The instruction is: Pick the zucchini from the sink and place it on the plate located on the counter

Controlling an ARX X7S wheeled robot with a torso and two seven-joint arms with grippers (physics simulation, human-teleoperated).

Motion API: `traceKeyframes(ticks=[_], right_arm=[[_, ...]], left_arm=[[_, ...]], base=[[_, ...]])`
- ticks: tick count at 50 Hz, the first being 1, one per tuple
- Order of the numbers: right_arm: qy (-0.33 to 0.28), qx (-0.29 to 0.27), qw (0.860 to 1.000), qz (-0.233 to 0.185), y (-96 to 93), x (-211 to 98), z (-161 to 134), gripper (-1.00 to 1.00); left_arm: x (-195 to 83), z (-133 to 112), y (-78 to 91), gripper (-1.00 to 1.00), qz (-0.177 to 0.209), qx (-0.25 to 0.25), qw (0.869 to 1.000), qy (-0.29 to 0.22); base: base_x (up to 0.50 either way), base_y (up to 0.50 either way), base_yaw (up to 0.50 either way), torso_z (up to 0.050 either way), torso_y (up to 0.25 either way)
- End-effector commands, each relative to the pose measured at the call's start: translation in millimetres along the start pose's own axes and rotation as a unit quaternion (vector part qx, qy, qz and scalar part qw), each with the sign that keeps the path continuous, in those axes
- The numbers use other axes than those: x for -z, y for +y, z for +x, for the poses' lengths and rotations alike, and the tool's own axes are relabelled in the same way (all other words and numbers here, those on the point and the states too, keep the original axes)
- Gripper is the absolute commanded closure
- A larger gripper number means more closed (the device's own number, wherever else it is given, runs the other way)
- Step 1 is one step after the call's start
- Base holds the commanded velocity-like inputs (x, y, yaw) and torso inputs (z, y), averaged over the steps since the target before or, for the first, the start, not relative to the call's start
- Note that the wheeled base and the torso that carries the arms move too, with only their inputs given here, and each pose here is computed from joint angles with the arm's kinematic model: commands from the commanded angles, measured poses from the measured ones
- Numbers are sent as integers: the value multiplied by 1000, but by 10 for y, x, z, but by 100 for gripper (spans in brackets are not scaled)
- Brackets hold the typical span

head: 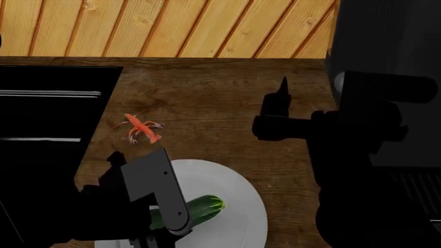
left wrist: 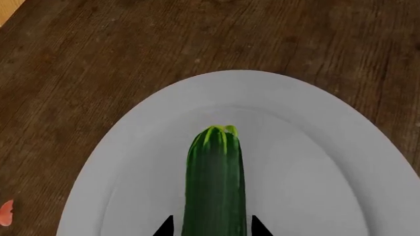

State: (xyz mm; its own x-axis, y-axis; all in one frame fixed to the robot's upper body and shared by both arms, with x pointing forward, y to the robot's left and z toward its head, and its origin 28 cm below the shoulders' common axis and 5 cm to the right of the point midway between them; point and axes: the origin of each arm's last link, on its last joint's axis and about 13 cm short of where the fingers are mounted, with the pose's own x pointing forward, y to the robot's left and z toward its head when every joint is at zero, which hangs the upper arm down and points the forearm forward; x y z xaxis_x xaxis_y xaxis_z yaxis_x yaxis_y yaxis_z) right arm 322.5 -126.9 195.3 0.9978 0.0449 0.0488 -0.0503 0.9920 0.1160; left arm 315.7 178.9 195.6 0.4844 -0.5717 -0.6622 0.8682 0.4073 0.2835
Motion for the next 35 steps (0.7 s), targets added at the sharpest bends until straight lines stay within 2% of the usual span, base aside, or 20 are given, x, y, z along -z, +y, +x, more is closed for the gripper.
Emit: traceKeyframes(ticks=[1, 5, 6, 20, 35], right_arm=[[1, 2, 1000, 1, -20, 12, -18, -100], [1, 1, 1000, 1, -18, 20, -18, -100], [1, 1, 1000, 1, -15, 21, -20, -100], [0, 0, 1000, 2, -11, 9, -32, -100], [-2, -3, 1000, 0, 19, -38, -25, -100]], left_arm=[[22, 45, -23, 100, -1, 0, 1000, 4], [18, 29, -12, 100, -3, -3, 1000, 3], [27, 32, -15, -100, -1, -4, 1000, 5], [-20, 1, 12, -100, 6, -11, 1000, -5], [-291, -331, 146, -100, -11, -35, 997, -71]], base=[[0, 0, 0, 0, 0], [0, 0, 0, 0, 0], [0, 0, 0, 0, 0], [0, 0, 0, 0, 0], [0, 0, 0, 0, 0]])
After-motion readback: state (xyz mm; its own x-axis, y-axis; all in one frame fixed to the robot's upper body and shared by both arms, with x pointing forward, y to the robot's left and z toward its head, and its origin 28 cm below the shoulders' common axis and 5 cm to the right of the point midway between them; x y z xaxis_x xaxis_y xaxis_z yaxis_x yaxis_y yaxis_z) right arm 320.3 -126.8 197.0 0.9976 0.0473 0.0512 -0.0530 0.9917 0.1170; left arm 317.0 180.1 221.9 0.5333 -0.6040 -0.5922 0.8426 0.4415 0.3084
